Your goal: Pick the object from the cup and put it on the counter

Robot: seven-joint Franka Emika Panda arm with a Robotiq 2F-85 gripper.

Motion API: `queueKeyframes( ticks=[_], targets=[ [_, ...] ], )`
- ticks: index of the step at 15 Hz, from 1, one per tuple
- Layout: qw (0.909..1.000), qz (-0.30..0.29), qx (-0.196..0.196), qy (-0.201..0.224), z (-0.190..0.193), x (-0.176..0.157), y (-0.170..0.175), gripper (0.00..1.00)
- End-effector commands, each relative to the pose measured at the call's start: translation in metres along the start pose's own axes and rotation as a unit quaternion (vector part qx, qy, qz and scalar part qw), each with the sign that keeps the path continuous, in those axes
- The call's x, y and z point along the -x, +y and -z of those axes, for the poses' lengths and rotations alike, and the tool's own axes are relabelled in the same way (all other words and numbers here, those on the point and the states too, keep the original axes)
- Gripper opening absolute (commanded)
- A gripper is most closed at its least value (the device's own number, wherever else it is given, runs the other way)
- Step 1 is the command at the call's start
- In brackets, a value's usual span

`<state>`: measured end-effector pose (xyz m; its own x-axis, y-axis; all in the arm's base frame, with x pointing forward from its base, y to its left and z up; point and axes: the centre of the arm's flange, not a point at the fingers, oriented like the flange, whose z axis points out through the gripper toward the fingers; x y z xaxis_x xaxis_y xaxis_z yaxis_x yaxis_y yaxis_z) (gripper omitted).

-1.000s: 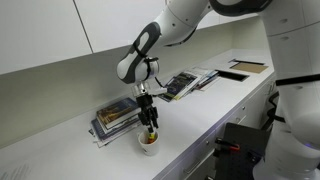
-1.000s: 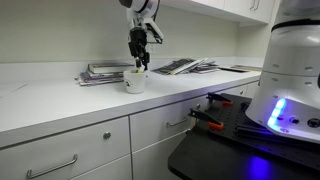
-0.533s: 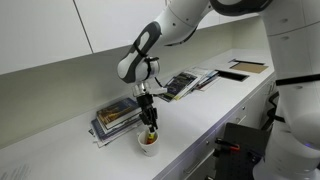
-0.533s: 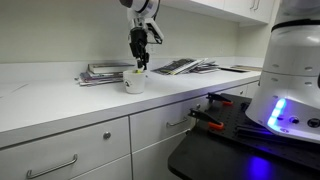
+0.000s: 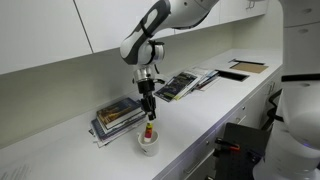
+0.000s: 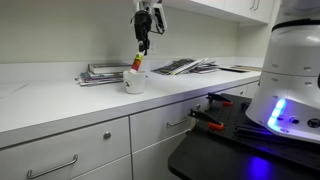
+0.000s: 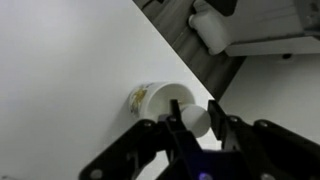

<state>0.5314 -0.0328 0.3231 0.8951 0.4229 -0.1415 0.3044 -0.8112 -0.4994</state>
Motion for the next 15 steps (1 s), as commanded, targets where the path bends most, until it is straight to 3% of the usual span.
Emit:
queueKeyframes(
  ticks=[1, 3, 8, 12, 15],
  targets=[
    [0.9996, 0.021, 0.004, 0.018, 0.027, 0.051, -0.006, 0.1],
    [0.9992, 0.021, 0.013, 0.032, 0.037, 0.079, -0.002, 0.1],
    [0.9937, -0.015, 0.075, 0.081, 0.078, 0.129, 0.006, 0.1],
    [0.9798, -0.042, 0.187, 0.055, 0.074, 0.139, 0.016, 0.1],
    [0.9615, -0.07, 0.263, 0.039, 0.046, 0.126, 0.031, 0.1]
  ],
)
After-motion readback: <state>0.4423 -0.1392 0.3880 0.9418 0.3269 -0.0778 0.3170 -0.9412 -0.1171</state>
